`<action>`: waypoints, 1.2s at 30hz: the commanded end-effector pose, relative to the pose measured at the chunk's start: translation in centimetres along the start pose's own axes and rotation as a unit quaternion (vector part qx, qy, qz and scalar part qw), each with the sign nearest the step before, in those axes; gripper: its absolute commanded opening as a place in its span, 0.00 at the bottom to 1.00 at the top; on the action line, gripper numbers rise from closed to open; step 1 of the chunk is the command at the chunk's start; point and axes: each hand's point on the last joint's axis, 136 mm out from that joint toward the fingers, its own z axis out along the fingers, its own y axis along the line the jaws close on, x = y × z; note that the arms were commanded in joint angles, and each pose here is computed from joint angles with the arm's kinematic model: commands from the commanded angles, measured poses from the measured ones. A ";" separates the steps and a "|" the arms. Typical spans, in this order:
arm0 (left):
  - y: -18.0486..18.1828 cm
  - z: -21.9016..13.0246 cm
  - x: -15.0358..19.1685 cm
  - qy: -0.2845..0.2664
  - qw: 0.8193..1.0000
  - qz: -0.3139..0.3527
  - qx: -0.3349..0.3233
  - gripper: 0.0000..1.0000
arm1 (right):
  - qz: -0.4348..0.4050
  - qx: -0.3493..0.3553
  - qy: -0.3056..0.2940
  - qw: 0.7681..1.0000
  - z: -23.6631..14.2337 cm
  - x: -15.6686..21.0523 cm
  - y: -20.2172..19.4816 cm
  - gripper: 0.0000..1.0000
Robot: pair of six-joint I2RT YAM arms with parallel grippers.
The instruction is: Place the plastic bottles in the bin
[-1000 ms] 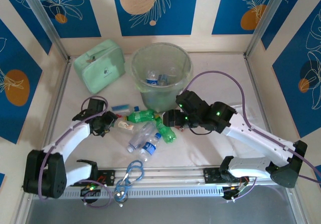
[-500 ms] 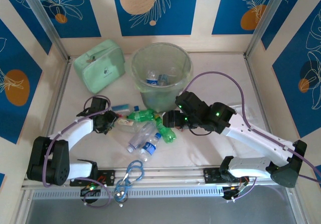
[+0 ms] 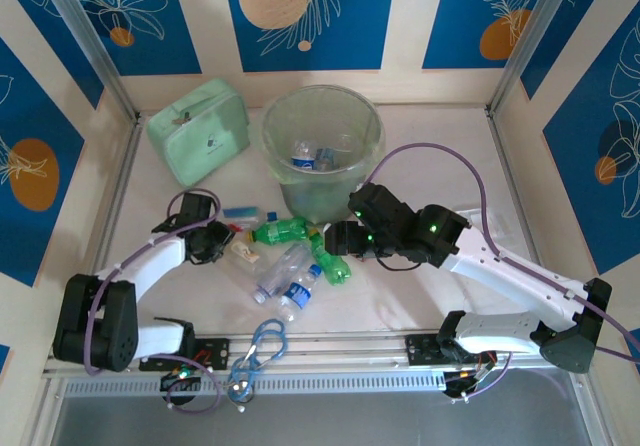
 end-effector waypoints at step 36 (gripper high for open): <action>-22.2 -29.2 1.3 0.003 0.822 0.144 0.551 0.30 | -0.098 -0.177 0.002 0.979 -3.0 -7.4 15.8 0.93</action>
